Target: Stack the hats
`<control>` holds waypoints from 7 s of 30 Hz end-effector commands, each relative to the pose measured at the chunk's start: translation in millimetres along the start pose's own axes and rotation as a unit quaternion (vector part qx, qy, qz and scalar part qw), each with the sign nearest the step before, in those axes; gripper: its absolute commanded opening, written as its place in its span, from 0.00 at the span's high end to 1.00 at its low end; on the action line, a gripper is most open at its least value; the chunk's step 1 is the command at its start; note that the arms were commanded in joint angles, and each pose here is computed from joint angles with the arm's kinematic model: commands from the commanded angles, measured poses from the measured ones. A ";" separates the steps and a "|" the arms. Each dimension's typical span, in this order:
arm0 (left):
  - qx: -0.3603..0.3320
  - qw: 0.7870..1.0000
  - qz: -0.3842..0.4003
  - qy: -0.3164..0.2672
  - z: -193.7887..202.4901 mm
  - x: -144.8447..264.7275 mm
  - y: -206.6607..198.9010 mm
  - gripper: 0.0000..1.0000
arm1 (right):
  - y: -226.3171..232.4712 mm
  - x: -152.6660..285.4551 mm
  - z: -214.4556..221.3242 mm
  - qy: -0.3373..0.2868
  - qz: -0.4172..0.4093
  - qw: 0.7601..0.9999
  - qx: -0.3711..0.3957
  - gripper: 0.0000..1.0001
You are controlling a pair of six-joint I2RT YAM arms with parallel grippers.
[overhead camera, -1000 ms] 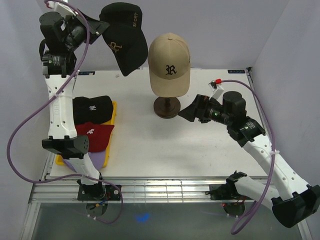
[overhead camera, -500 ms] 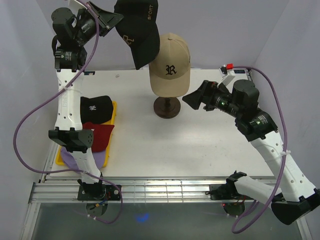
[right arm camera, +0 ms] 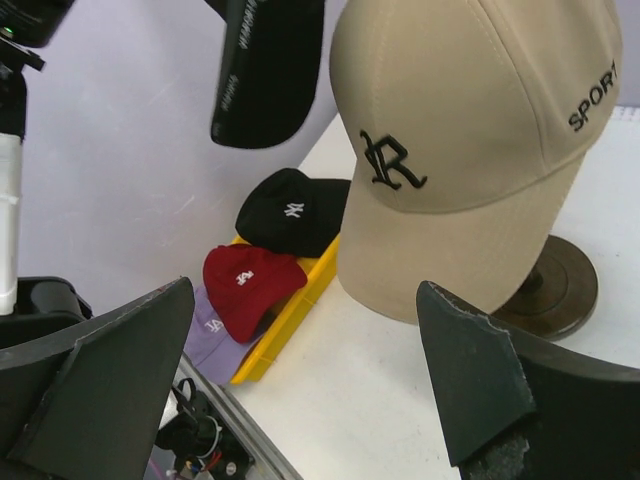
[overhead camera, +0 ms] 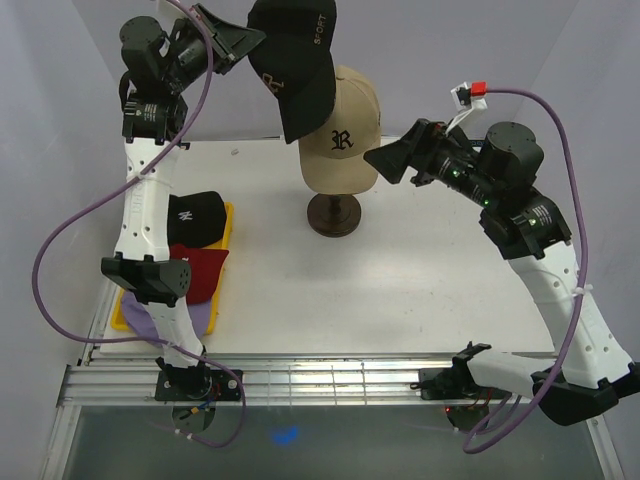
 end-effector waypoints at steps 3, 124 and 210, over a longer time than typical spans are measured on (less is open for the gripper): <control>-0.018 0.999 0.027 -0.012 3.7 2.8 -30.4 1.00 | 23.3 -6.3 -29.2 -0.034 -0.059 0.998 0.010 0.03; -0.289 0.856 -0.423 0.072 133.9 68.1 -4.5 0.02 | 65.2 -40.0 -95.6 -0.120 -0.216 0.966 -0.081 0.92; -0.161 0.950 -0.255 -0.083 108.9 72.7 -165.5 0.07 | -63.1 -58.4 40.9 -0.126 -0.229 0.846 -0.465 0.92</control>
Point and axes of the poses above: each gripper's point midway between its finger pads, its own x axis back along the fingers, its own y axis along the line the jaws close on, z = x × y, the point moved 9 cm from there along x, back along the fingers, and after that the axes turned 2 degrees about -x, right-handed, at the moved point
